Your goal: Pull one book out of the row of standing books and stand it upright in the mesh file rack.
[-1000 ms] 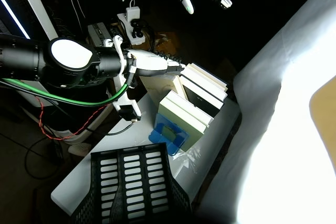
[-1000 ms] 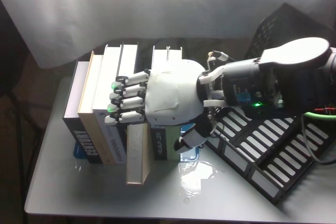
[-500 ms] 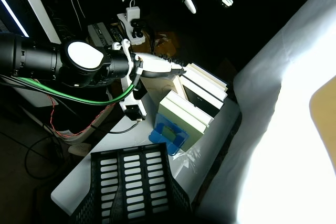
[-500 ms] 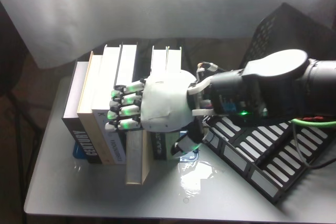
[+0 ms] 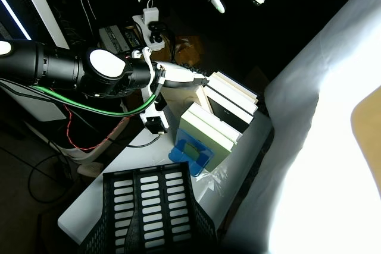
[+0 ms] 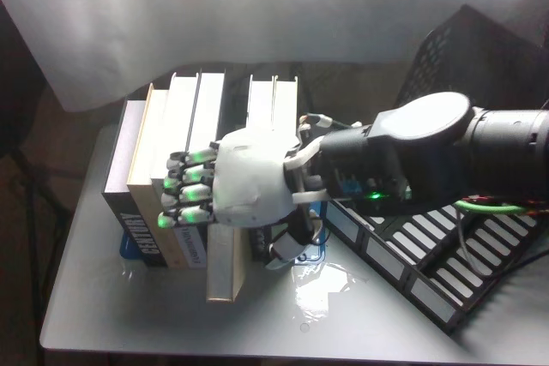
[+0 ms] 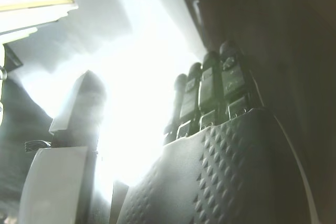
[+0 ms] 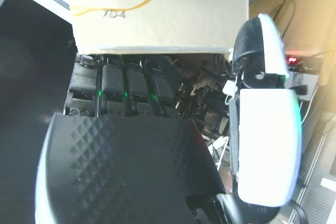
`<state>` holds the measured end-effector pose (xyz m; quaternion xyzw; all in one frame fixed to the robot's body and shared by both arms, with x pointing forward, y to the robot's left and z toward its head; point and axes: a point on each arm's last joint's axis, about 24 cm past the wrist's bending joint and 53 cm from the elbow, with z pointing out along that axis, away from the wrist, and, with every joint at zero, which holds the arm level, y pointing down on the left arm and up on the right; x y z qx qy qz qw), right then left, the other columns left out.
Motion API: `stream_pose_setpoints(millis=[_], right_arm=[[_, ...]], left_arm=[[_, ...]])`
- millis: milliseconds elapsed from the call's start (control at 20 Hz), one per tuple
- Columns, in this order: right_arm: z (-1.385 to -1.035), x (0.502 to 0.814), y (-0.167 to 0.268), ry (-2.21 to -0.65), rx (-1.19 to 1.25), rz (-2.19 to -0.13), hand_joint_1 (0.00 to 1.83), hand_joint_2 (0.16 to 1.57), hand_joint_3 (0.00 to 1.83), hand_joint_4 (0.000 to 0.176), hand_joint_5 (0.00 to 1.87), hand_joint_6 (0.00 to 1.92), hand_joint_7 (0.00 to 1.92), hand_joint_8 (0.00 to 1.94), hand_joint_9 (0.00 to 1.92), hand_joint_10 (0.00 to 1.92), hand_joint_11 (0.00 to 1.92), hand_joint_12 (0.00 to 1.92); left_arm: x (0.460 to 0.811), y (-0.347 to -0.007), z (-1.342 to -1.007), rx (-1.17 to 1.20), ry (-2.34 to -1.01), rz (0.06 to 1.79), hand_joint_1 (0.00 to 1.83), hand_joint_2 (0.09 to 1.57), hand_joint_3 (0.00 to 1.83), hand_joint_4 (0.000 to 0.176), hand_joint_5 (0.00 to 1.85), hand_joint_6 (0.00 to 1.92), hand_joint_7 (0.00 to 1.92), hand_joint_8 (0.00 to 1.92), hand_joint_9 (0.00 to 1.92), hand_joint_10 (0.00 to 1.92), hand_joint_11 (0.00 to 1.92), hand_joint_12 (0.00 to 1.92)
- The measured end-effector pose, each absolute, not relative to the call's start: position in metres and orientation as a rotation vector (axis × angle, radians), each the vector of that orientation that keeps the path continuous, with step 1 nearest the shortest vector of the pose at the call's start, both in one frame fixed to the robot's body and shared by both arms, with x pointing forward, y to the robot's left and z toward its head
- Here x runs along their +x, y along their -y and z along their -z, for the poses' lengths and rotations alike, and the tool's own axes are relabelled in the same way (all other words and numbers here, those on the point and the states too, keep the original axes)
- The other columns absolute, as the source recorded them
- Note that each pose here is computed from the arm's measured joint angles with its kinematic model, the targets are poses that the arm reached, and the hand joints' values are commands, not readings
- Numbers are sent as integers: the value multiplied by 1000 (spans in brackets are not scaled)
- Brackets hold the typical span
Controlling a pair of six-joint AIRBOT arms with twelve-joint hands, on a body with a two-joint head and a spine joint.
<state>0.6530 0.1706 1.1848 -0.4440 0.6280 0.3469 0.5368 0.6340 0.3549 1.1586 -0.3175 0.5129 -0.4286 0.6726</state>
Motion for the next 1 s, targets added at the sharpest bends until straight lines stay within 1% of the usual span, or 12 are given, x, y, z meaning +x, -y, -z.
stream_pose_setpoints(millis=[100, 150, 200, 250, 300, 350, 400, 550, 600, 700, 800, 1000], right_arm=[[-1179, 647, -178, -1481, -1109, -803, 677, 1071, 21, 0, 0, 0, 0, 0, 0, 0, 0, 0], [-1176, 645, -180, -1489, -1120, -804, 685, 1056, 13, 0, 0, 0, 0, 0, 0, 0, 0, 0], [-1171, 645, -181, -1497, -1135, -794, 627, 1047, 9, 0, 0, 0, 0, 0, 0, 0, 0, 0], [-1165, 646, -180, -1506, -1150, -782, 656, 1037, 4, 0, 0, 0, 0, 0, 0, 0, 0, 0], [-1159, 646, -179, -1510, -1164, -766, 711, 1017, 0, 0, 0, 0, 0, 0, 0, 0, 0, 0], [-1154, 648, -177, -1517, -1175, -750, 703, 989, 0, 0, 0, 0, 0, 0, 0, 0, 0, 0], [-1153, 648, -177, -1520, -1176, -750, 664, 1035, 3, 0, 0, 0, 0, 0, 0, 0, 0, 0], [-1150, 653, -175, -1530, -1180, -731, 721, 1036, 3, 0, 0, 0, 0, 0, 0, 0, 0, 0], [-1149, 654, -175, -1536, -1180, -731, 765, 1041, 5, 0, 0, 0, 0, 0, 0, 0, 0, 0], [-1148, 659, -173, -1550, -1168, -728, 871, 983, 0, 0, 0, 0, 0, 0, 0, 0, 0, 0], [-1148, 664, -171, -1554, -1162, -715, 844, 994, 0, 0, 0, 0, 0, 0, 0, 0, 0, 0], [-1147, 665, -173, -1554, -1160, -710, 872, 995, 0, 0, 0, 0, 0, 0, 0, 0, 0, 0]], left_arm=[[634, -355, -1158, -718, -1153, 964, 795, 1359, 0, 21, 7, 3, 0, 0, 0, 0, 0, 0], [634, -356, -1159, -717, -1151, 964, 785, 1358, 0, 13, 8, 3, 0, 0, 0, 0, 0, 0], [633, -356, -1159, -716, -1151, 961, 768, 1354, 0, 2, 14, 4, 0, 0, 0, 0, 0, 0], [633, -357, -1159, -716, -1148, 959, 774, 1353, 0, 0, 19, 6, 0, 0, 0, 0, 0, 0], [632, -358, -1159, -717, -1145, 958, 757, 1354, 0, 0, 17, 4, 0, 0, 0, 0, 0, 0], [632, -359, -1160, -717, -1141, 956, 758, 1357, 0, 0, 24, 7, 0, 0, 0, 0, 0, 0], [632, -359, -1160, -717, -1140, 956, 755, 1355, 0, 0, 20, 4, 0, 0, 0, 0, 0, 0], [632, -359, -1161, -713, -1138, 957, 780, 1355, 0, 0, 22, 4, 0, 0, 0, 0, 0, 0], [632, -360, -1161, -715, -1136, 956, 805, 1349, 0, 0, 29, 7, 0, 0, 0, 0, 0, 0], [631, -359, -1161, -714, -1136, 956, 797, 1354, 0, 0, 28, 5, 0, 0, 0, 0, 0, 0], [631, -360, -1161, -715, -1136, 956, 794, 1354, 0, 0, 27, 4, 0, 0, 0, 0, 0, 0], [631, -359, -1161, -715, -1136, 956, 781, 1354, 0, 0, 22, 1, 0, 0, 0, 0, 0, 0]])
